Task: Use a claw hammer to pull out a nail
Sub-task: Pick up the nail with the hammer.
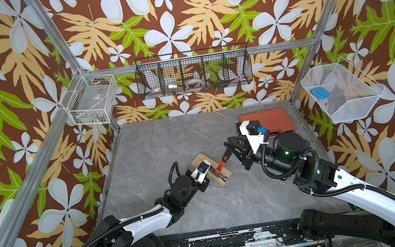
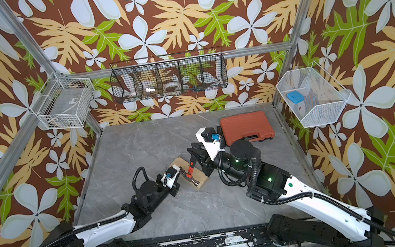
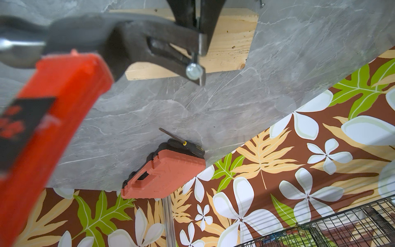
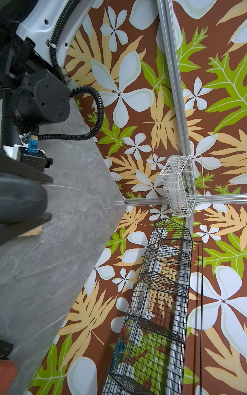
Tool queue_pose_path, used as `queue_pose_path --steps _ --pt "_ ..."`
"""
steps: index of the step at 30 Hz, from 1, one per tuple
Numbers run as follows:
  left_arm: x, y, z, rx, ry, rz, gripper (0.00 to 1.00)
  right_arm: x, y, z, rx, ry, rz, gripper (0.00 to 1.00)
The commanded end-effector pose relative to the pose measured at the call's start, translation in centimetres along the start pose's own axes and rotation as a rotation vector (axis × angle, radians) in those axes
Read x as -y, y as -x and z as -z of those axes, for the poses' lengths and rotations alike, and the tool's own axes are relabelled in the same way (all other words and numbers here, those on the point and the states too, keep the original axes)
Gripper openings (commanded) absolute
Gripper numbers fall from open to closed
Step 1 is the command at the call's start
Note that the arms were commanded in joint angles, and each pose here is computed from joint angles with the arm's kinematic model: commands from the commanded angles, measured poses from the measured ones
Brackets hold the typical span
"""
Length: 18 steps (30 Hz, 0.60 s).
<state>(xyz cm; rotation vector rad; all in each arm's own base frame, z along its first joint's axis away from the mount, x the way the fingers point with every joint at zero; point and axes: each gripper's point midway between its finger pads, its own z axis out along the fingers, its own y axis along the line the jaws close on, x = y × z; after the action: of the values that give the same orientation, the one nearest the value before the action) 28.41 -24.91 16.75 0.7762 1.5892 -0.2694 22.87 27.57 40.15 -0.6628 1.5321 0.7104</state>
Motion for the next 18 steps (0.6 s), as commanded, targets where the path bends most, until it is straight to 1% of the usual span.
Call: queue_pose_path --steps 1,4,8,13,16,18 --pt "-0.6 0.6 0.2 0.019 0.032 -0.017 0.04 -0.4 2.3 0.0 0.073 0.017 0.002 0.0" --pt "-1.2 0.7 0.2 0.014 0.066 -0.014 0.03 -0.3 2.2 -0.2 0.062 0.009 0.007 0.0" --pt "-2.3 0.5 0.1 -0.002 0.124 0.068 0.03 0.1 2.0 -0.2 0.055 -0.012 0.013 0.0" --pt "-2.8 0.1 -0.3 -0.036 0.159 0.125 0.03 0.6 1.3 -0.6 0.019 -0.041 0.01 0.0" --pt "-3.9 -0.7 -0.7 -0.087 0.212 0.172 0.03 1.2 0.8 -0.7 -0.004 -0.076 0.007 0.0" --pt "-5.1 -1.4 -1.0 -0.135 0.251 0.243 0.03 1.8 0.5 -0.6 -0.011 -0.112 0.007 0.0"
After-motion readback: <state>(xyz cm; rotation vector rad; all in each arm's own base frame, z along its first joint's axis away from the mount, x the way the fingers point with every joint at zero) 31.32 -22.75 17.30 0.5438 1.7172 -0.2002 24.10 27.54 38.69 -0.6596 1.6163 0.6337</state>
